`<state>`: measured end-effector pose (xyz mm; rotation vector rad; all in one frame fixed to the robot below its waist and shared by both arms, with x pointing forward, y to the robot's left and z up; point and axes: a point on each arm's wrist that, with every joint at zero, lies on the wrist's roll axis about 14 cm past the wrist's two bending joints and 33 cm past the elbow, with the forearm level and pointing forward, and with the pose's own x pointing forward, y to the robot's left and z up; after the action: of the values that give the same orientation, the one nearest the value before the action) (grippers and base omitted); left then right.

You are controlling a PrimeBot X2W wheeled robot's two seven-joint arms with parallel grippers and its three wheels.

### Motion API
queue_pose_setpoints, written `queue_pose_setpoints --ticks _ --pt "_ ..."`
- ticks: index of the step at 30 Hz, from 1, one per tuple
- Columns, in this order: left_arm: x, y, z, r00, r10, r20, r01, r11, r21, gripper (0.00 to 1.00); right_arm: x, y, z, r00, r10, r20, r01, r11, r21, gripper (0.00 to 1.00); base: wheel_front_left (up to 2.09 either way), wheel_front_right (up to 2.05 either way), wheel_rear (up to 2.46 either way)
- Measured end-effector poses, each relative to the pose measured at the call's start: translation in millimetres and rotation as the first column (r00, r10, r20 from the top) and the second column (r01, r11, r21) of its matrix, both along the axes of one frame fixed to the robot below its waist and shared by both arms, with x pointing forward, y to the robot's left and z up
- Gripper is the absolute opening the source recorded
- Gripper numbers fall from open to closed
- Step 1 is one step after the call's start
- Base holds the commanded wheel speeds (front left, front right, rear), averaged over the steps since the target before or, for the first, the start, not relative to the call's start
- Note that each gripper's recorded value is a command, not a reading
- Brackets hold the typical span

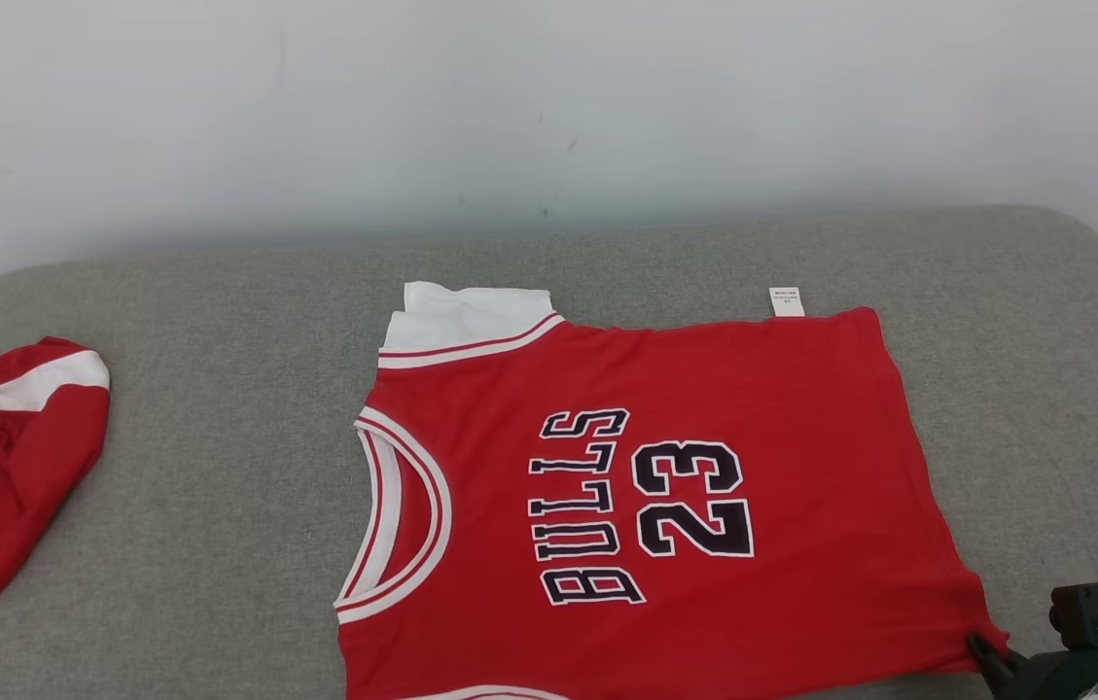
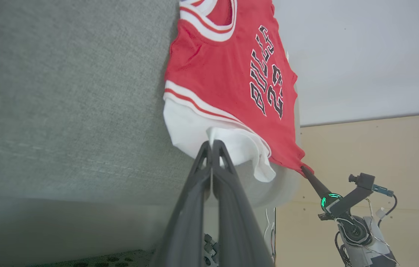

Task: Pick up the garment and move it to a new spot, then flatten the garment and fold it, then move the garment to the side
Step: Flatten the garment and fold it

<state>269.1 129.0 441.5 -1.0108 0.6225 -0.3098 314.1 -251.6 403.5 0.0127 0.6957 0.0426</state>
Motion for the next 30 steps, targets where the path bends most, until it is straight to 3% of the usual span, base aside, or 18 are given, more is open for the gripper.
queue_pose_setpoints --ticks 6,13,25,30 --pt "46 -10 31 0.975 0.017 0.223 -0.030 0.998 0.057 0.00 13 14 15 0.997 0.032 0.075 -0.034 0.999 0.023 0.00 0.00 0.00 0.00" --pt "101 -29 57 0.907 0.027 0.421 -0.090 0.987 0.132 0.00 38 21 32 0.985 0.041 0.168 -0.047 0.998 0.036 0.00 0.00 0.00 0.00" --pt "164 -52 67 0.830 -0.024 0.557 -0.152 0.952 0.267 0.00 76 20 37 0.967 0.018 0.253 -0.029 0.999 0.039 0.00 0.00 0.00 0.00" --pt "181 -53 69 0.819 -0.037 0.572 -0.163 0.942 0.294 0.00 83 16 32 0.964 -0.005 0.265 -0.005 0.999 0.037 0.00 0.00 0.00 0.00"
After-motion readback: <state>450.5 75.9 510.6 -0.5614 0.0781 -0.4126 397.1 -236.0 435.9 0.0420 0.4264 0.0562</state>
